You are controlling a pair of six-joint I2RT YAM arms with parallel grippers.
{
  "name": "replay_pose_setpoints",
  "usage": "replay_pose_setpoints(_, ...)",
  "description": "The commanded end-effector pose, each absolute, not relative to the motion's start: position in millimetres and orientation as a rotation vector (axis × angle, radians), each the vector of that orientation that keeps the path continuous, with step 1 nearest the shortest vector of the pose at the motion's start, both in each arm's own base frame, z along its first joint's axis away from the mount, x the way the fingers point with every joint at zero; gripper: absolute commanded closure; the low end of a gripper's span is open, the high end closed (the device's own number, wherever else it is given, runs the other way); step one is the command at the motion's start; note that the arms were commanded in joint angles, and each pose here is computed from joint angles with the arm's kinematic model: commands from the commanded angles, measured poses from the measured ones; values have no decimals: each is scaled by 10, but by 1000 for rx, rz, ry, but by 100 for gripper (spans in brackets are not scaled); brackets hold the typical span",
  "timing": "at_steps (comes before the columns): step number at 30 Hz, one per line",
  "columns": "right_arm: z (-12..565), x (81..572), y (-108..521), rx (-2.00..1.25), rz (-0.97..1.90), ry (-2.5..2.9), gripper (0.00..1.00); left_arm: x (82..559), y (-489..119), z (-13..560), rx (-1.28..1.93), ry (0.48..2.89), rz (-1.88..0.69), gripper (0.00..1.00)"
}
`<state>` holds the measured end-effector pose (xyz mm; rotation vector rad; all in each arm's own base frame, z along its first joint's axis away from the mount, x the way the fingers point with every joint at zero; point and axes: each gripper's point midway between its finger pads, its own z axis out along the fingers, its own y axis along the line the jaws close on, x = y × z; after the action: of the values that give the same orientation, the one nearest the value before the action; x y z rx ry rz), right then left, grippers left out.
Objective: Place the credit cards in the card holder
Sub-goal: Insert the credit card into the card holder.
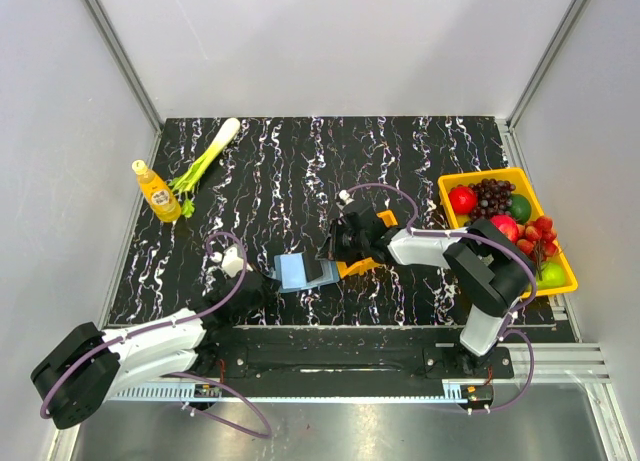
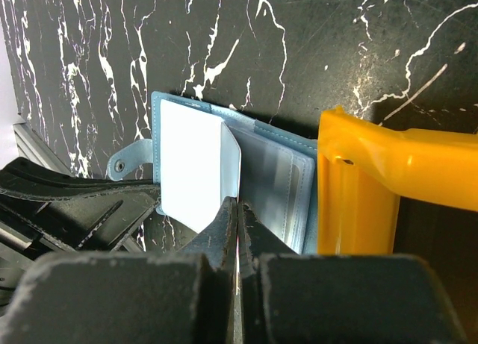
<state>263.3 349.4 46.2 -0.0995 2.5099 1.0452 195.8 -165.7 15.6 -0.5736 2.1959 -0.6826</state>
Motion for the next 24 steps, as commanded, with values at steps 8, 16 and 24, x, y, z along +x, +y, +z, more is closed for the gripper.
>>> replay_pose_setpoints(8,323,2613,3488,-97,1053,2536,100,2024,-1685,237,-584,2174,-682,100)
replay_pose_setpoints(16,248,2565,3485,-43,1058,2564,100,2016,-1693,238,-587,2174,-694,100)
replay_pose_setpoints(24,312,2561,3480,-68,1015,2557,100,2016,-1698,239,-593,2170,-703,100)
